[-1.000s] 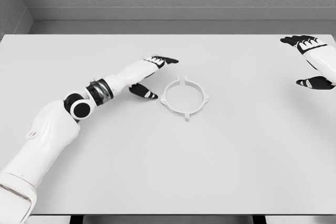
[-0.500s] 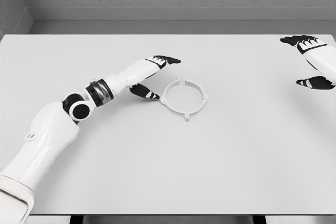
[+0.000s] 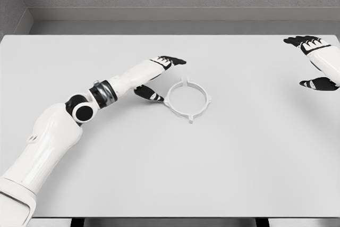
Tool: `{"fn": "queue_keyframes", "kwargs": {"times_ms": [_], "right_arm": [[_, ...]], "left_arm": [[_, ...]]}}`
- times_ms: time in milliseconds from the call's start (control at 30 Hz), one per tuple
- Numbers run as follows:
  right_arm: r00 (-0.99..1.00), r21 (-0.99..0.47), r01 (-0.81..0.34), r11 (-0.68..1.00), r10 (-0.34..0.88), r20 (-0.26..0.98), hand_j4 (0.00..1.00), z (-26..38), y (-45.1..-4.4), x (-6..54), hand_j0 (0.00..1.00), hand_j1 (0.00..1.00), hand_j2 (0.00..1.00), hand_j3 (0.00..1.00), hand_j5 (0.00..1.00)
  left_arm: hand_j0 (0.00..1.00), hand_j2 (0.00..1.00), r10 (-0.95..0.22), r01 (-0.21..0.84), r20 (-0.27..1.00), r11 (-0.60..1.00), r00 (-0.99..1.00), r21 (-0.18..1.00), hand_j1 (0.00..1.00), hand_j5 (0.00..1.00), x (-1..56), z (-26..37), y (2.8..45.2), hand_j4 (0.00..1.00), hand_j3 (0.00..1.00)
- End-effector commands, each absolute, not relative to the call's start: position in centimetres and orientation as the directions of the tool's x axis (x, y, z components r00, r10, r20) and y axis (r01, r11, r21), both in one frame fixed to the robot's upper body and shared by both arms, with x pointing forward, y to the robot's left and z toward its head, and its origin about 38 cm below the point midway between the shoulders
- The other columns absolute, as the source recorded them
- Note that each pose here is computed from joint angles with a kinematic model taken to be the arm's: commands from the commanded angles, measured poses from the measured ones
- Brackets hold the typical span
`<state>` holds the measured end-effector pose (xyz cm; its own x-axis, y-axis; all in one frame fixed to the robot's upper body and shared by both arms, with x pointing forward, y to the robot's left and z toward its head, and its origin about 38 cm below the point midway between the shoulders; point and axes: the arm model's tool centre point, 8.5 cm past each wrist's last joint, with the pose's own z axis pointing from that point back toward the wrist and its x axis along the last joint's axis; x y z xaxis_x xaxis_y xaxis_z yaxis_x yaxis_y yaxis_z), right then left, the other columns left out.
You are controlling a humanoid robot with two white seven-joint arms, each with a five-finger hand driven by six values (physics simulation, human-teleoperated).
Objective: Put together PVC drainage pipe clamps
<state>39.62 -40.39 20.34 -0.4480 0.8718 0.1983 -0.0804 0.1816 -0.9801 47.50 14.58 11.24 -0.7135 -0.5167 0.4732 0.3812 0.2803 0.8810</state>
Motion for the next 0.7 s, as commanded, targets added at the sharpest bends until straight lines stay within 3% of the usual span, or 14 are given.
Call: {"fn": "queue_keyframes", "kwargs": {"times_ms": [0, 500, 667], "right_arm": [[-0.448, -0.979, -0.078, 0.188, 0.871, 0.203, 1.00, 20.4, -40.4, 39.6, 1.00, 1.00, 1.00, 1.00, 1.00], [-0.448, -0.979, -0.078, 0.187, 0.871, 0.202, 1.00, 20.5, -40.5, 39.6, 1.00, 1.00, 1.00, 1.00, 1.00], [-0.449, -0.979, -0.077, 0.189, 0.870, 0.203, 1.00, 20.5, -40.4, 39.6, 1.00, 1.00, 1.00, 1.00, 1.00]], "left_arm": [[1.00, 1.00, -0.512, 0.379, 0.475, 0.287, -0.716, 0.880, 1.00, 1.00, 47.5, 11.5, 14.5, 1.00, 1.00], [1.00, 1.00, -0.485, 0.365, 0.467, 0.294, -0.740, 0.883, 1.00, 1.00, 47.2, 12.4, 13.4, 1.00, 1.00], [1.00, 1.00, -0.514, 0.345, 0.454, 0.297, -0.728, 0.890, 1.00, 1.00, 47.8, 13.0, 15.5, 1.00, 1.00]]}}
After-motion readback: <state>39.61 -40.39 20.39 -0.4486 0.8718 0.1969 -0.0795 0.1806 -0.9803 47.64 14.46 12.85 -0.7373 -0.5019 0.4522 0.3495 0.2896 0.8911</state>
